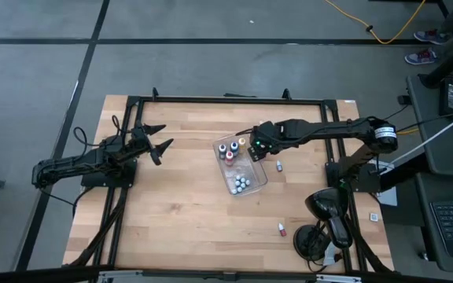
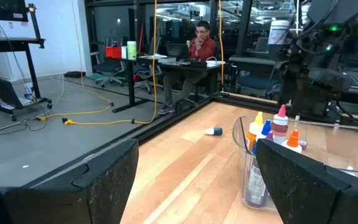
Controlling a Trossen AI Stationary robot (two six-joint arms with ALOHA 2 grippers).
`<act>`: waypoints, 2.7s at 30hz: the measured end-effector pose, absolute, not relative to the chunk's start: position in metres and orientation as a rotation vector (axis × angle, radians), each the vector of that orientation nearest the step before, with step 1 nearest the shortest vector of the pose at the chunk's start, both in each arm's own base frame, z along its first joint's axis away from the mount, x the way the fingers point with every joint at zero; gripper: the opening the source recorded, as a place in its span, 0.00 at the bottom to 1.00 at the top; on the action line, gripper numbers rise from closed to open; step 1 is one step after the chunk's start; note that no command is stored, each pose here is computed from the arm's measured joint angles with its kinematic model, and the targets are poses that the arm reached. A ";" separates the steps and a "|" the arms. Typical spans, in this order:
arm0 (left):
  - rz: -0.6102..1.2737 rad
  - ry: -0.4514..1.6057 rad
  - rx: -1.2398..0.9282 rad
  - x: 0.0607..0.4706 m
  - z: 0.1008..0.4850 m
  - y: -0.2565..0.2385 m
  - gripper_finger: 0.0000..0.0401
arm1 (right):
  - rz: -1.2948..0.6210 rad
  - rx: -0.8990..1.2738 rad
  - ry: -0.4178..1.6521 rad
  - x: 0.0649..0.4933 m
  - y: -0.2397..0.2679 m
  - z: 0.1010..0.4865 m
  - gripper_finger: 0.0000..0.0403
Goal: Pick & Place food coloring
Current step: Put the large pink food coloring bottle into the top of the bin
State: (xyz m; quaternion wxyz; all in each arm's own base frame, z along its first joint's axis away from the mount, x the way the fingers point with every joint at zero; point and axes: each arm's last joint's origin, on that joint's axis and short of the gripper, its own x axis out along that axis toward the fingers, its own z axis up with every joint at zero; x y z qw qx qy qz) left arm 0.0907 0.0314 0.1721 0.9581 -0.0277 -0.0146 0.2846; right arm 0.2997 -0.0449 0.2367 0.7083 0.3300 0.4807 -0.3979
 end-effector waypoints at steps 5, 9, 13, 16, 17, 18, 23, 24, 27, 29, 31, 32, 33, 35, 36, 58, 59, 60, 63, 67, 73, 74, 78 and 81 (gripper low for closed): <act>0.577 -0.030 -0.056 0.091 0.172 0.031 0.80 | -0.875 0.738 1.050 0.301 -0.046 0.229 0.70; 0.577 -0.030 -0.056 0.091 0.172 0.031 0.80 | -0.869 0.745 1.021 0.302 -0.050 0.220 0.70; 0.577 -0.030 -0.056 0.091 0.172 0.031 0.80 | -0.862 0.727 1.035 0.300 -0.050 0.215 0.70; 0.577 -0.030 -0.056 0.091 0.172 0.031 0.80 | -0.871 0.732 1.037 0.299 -0.052 0.213 0.70; 0.577 -0.030 -0.056 0.091 0.172 0.031 0.80 | -0.873 0.732 1.036 0.299 -0.053 0.213 0.70; 0.577 -0.030 -0.056 0.091 0.172 0.031 0.80 | -0.874 0.731 1.031 0.299 -0.054 0.213 0.70; 0.577 -0.030 -0.056 0.091 0.172 0.031 0.80 | -0.869 0.732 1.032 0.299 -0.053 0.213 0.68; 0.577 -0.030 -0.056 0.091 0.172 0.031 0.80 | -0.870 0.732 1.032 0.299 -0.053 0.213 0.67; 0.577 -0.030 -0.056 0.091 0.172 0.031 0.80 | -0.864 0.738 1.036 0.299 -0.053 0.213 0.60; 0.577 -0.030 -0.056 0.091 0.172 0.031 0.80 | -0.859 0.742 1.040 0.299 -0.053 0.213 0.56; 0.577 -0.030 -0.056 0.091 0.172 0.031 0.80 | -0.858 0.742 1.043 0.299 -0.053 0.213 0.52; 0.577 -0.030 -0.056 0.091 0.172 0.031 0.80 | -0.858 0.742 1.045 0.299 -0.052 0.213 0.49; 0.577 -0.030 -0.056 0.091 0.172 0.031 0.80 | -0.859 0.742 1.046 0.299 -0.053 0.213 0.47; 0.577 -0.030 -0.056 0.091 0.172 0.031 0.80 | -0.860 0.741 1.048 0.298 -0.053 0.213 0.43; 0.577 -0.030 -0.056 0.091 0.172 0.031 0.80 | -0.861 0.741 1.049 0.298 -0.053 0.213 0.40; 0.577 -0.030 -0.056 0.091 0.172 0.031 0.80 | -0.801 0.479 1.109 0.302 -0.052 0.329 0.29; 0.577 -0.030 -0.056 0.091 0.172 0.031 0.80 | -0.789 0.465 1.113 0.304 -0.051 0.335 0.29; 0.577 -0.030 -0.056 0.091 0.172 0.031 0.80 | -0.777 0.456 1.113 0.306 -0.049 0.340 0.29; 0.577 -0.030 -0.056 0.091 0.172 0.031 0.80 | -0.729 0.418 1.102 0.316 -0.044 0.354 0.29; 0.577 -0.030 -0.056 0.091 0.172 0.031 0.80 | -0.661 0.364 1.082 0.337 -0.035 0.364 0.29; 0.577 -0.030 -0.056 0.091 0.172 0.031 0.80 | -0.573 0.331 1.123 0.368 -0.021 0.348 0.29; 0.577 -0.030 -0.056 0.091 0.172 0.031 0.80 | -0.559 0.335 1.142 0.371 -0.019 0.342 0.29; 0.577 -0.030 -0.056 0.091 0.172 0.031 0.80 | -0.528 0.334 1.204 0.378 -0.011 0.323 0.29; 0.577 -0.030 -0.056 0.091 0.172 0.031 0.80 | -0.521 0.326 1.215 0.380 -0.007 0.309 0.29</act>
